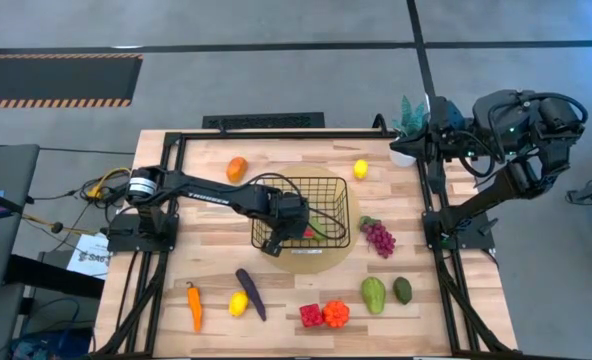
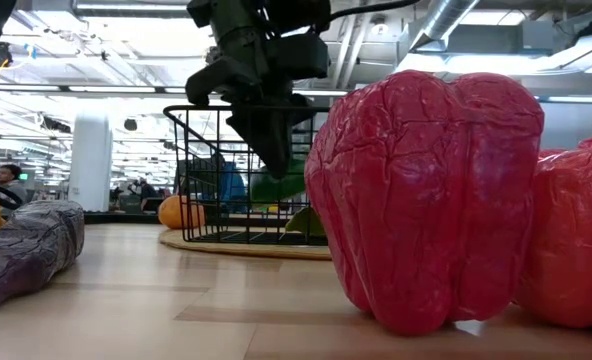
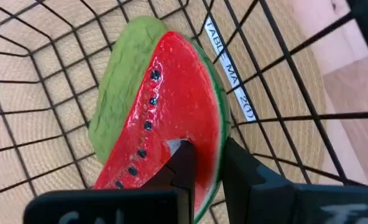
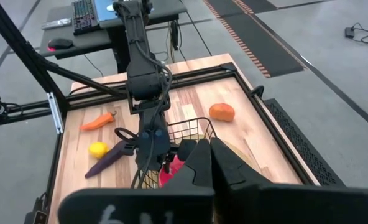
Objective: Build produce basket
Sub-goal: Put the green watermelon into the wire basket
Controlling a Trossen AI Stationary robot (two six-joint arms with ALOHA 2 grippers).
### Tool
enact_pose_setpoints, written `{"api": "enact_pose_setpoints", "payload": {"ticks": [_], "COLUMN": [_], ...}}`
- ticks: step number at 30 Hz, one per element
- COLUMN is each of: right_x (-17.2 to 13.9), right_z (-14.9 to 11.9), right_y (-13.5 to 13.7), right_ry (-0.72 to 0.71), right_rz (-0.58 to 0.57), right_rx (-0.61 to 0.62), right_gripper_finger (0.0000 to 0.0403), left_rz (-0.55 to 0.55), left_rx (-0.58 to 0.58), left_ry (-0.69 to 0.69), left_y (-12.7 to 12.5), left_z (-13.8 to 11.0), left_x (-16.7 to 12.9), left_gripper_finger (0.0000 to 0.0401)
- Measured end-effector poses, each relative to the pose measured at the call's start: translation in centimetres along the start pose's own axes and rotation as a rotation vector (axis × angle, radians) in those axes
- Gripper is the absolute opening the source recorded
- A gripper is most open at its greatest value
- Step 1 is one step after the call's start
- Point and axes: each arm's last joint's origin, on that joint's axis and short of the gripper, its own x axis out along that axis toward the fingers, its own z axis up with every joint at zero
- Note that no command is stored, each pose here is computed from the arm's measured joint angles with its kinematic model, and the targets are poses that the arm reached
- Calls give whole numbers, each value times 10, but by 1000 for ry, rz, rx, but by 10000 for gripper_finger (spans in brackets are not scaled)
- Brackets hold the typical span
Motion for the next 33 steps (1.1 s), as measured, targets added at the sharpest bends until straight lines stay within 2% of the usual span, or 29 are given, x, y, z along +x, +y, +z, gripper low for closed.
{"api": "enact_pose_setpoints", "payload": {"ticks": [5,14,23,27,33], "right_x": [3,7,6,6,6], "right_z": [1,1,2,2,2], "right_y": [1,3,3,3,4], "right_ry": [5,11,5,6,7], "right_rz": [3,23,25,27,28], "right_rx": [-1,-2,0,0,8], "right_gripper_finger": [2,4,4,3,3], "left_rz": [-63,-44,-55,-50,22], "left_rx": [-17,-23,-22,-41,-43], "left_ry": [-12,-10,4,20,-2], "left_y": [0,2,1,3,11], "left_z": [0,2,1,6,22], "left_x": [8,7,7,-1,-23], "left_gripper_finger": [22,23,106,115,117]}}
